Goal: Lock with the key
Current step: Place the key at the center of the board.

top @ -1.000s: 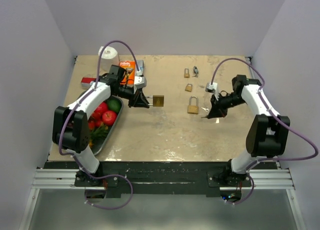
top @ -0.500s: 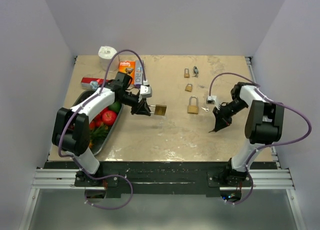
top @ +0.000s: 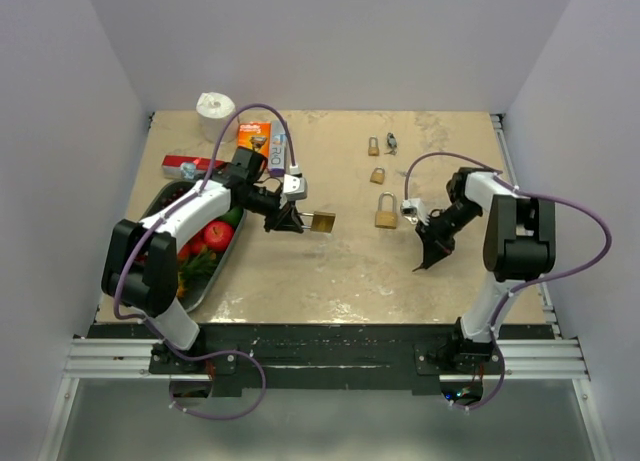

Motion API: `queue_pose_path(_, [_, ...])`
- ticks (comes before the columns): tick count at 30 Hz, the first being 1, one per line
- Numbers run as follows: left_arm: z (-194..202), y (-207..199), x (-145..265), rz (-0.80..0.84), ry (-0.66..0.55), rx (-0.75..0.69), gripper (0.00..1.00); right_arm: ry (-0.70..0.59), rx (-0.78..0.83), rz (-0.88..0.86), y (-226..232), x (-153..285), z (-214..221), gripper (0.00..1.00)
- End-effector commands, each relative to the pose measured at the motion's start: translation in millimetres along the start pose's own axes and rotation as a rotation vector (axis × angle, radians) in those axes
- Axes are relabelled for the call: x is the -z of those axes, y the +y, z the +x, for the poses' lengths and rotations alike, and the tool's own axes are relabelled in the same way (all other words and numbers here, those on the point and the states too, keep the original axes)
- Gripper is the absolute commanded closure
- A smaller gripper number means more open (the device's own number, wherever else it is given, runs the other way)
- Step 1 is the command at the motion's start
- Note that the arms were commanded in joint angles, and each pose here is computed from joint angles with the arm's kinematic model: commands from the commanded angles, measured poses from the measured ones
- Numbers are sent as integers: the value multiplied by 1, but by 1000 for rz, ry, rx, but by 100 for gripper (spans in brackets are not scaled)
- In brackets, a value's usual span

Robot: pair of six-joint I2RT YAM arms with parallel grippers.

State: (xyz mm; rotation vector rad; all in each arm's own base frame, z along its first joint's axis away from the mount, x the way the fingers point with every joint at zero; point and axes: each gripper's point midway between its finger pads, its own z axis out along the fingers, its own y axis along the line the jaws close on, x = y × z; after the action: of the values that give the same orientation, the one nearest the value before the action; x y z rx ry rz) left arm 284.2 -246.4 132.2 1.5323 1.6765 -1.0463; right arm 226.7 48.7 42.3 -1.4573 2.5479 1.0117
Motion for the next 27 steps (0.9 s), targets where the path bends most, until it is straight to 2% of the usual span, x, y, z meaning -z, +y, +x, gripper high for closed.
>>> queue_pose_path(1, [-43,-2,10,-10,-108,-142,100,28,8,44,-15,-1,2,100])
queue_pose_path(4, [-42,-1,9,-9,-106,-143,100,33,5,52,-23,-5,1,92])
queue_pose_path(7, [-41,0,8,-8,-102,-138,100,27,5,72,-31,-4,-2,73])
queue_pose_path(8, [-41,0,8,-8,-100,-136,100,21,10,81,-33,-3,-5,64])
queue_pose_path(12, [-41,0,6,-4,-99,-131,100,-2,15,107,-36,4,-13,47])
queue_pose_path(15, [-40,1,4,2,-88,-110,100,-48,30,159,-39,19,-29,43])
queue_pose_path(18, [-46,4,-1,13,-90,-50,100,-155,69,234,-37,47,-61,35])
queue_pose_path(20, [-49,6,-10,35,-80,-6,100,-241,141,323,-35,72,-86,22])
queue_pose_path(22, [-49,11,-21,55,-62,57,100,-289,194,386,-29,82,-107,18])
queue_pose_path(23, [-50,9,-29,68,-50,82,100,-343,271,481,-25,100,-121,18])
queue_pose_path(24, [-51,9,-33,81,-46,138,100,-374,315,506,-14,100,-138,16])
queue_pose_path(26, [-54,11,-43,128,-39,204,100,-458,419,615,-8,109,-161,8])
queue_pose_path(27, [-56,10,-46,149,-36,220,100,-511,494,660,15,118,-176,6])
